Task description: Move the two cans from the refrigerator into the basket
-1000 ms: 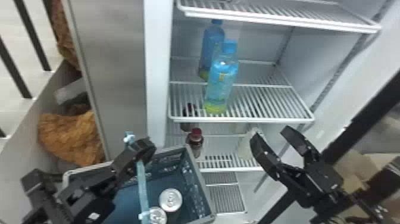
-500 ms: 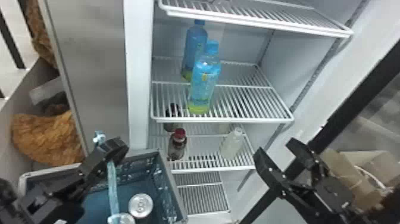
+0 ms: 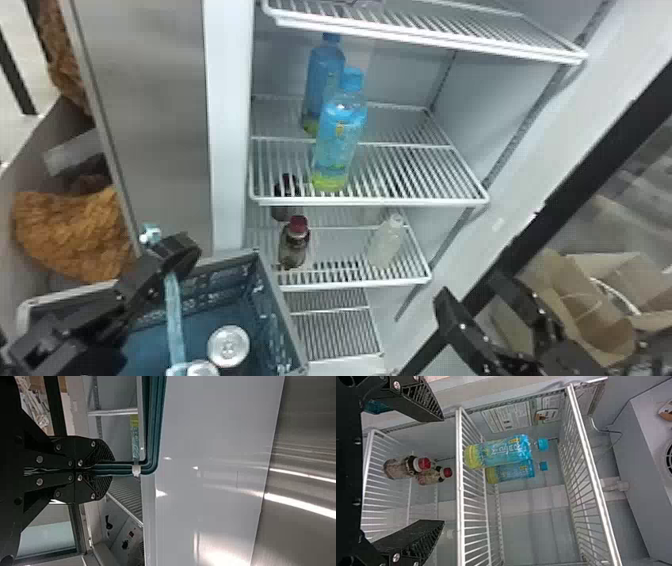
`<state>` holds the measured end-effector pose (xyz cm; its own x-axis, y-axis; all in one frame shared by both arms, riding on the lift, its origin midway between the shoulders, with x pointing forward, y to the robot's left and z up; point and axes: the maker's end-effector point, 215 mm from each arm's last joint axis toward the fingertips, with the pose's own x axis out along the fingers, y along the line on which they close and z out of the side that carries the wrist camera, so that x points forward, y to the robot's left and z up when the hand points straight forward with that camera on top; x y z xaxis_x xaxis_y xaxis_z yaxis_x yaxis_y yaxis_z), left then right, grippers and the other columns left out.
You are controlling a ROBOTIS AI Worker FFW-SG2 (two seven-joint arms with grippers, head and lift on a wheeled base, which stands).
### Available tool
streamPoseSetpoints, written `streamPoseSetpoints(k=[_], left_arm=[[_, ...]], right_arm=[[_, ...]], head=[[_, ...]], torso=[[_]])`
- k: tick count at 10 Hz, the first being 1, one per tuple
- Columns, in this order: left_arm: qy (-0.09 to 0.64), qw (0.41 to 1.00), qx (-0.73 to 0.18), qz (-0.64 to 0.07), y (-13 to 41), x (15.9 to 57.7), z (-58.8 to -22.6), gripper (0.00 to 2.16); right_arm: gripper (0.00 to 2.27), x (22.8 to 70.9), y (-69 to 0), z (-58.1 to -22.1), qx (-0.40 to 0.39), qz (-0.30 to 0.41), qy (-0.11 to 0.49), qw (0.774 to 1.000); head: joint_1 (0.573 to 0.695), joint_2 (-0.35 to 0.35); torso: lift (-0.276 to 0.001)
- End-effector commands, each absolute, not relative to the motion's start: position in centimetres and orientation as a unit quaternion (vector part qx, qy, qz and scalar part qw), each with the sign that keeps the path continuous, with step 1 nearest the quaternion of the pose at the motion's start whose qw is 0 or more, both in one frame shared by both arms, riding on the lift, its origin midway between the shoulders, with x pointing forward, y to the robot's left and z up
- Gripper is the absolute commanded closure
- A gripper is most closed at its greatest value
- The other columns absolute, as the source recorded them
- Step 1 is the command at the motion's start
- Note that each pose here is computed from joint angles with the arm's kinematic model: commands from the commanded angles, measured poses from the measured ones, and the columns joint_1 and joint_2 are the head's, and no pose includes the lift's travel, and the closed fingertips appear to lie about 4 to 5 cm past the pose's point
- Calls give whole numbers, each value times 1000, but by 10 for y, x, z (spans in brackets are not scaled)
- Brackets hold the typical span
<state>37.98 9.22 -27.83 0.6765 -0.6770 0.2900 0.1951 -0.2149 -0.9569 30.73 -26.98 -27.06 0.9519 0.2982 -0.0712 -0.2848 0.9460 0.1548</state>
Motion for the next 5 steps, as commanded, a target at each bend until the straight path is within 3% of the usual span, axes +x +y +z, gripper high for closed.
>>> streamPoseSetpoints(k=[1,5], left_arm=[[175,603,-690,-360,94,379,-280,1200],[172,605,-687,-364,93,380,-276,1200]], right_arm=[[125,298,-273,-274,71,141,52,986],[125,301,-274,-277,75,138,50,986]], head=[[695,-292],[695,-301]], torso=[[-35],[-35]])
